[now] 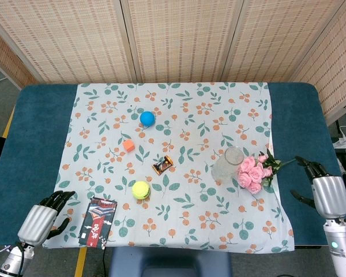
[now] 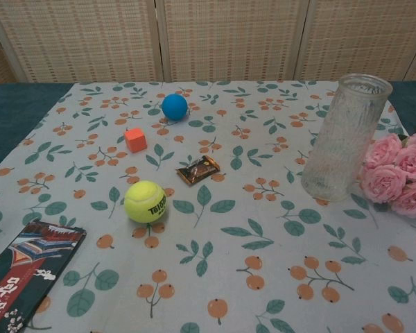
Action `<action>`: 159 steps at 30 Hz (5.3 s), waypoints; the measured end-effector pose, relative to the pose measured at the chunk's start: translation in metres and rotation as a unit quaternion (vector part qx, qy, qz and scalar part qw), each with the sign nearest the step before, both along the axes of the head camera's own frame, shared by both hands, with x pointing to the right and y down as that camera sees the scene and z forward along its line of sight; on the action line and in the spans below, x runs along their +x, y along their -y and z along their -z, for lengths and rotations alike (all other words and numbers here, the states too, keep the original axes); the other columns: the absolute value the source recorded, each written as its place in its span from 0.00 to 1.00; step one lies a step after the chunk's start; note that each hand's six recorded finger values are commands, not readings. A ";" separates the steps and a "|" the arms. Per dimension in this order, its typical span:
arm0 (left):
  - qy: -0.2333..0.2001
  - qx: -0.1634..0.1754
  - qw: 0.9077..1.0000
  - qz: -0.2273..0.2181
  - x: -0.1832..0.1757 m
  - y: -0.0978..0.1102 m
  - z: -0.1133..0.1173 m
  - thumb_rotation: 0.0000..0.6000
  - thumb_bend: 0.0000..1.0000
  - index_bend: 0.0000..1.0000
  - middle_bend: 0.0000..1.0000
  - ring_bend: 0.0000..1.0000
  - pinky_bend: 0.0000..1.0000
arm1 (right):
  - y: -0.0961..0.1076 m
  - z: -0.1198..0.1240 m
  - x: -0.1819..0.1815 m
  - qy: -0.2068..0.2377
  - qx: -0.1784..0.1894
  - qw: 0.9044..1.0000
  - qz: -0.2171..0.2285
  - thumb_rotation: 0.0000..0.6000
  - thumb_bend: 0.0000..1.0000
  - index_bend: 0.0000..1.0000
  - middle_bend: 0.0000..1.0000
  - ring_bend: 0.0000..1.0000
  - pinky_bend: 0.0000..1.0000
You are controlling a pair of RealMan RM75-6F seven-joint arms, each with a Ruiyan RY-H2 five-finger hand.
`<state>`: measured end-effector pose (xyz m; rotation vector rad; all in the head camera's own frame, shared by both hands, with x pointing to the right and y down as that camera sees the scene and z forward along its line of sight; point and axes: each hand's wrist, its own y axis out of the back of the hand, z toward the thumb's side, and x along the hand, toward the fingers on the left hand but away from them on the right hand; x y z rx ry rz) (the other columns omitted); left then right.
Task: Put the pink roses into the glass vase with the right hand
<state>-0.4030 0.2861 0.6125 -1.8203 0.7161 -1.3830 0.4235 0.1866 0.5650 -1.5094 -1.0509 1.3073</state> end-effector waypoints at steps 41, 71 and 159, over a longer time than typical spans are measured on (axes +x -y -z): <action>-0.002 0.007 1.000 0.011 -0.004 0.003 0.005 1.00 0.38 0.11 0.18 0.16 0.37 | 0.054 -0.135 -0.045 -0.089 -0.274 0.957 0.012 1.00 0.03 0.20 0.50 0.53 0.83; -0.003 0.003 1.000 0.007 -0.002 0.002 0.003 1.00 0.38 0.11 0.18 0.16 0.37 | 0.069 -0.099 -0.054 -0.068 -0.177 0.982 -0.009 1.00 0.07 0.84 0.95 0.95 1.00; -0.004 -0.001 1.000 0.004 -0.001 0.001 0.002 1.00 0.38 0.11 0.18 0.16 0.37 | 0.110 -0.006 -0.081 0.560 -0.216 0.791 -0.121 1.00 0.07 0.79 0.95 0.95 1.00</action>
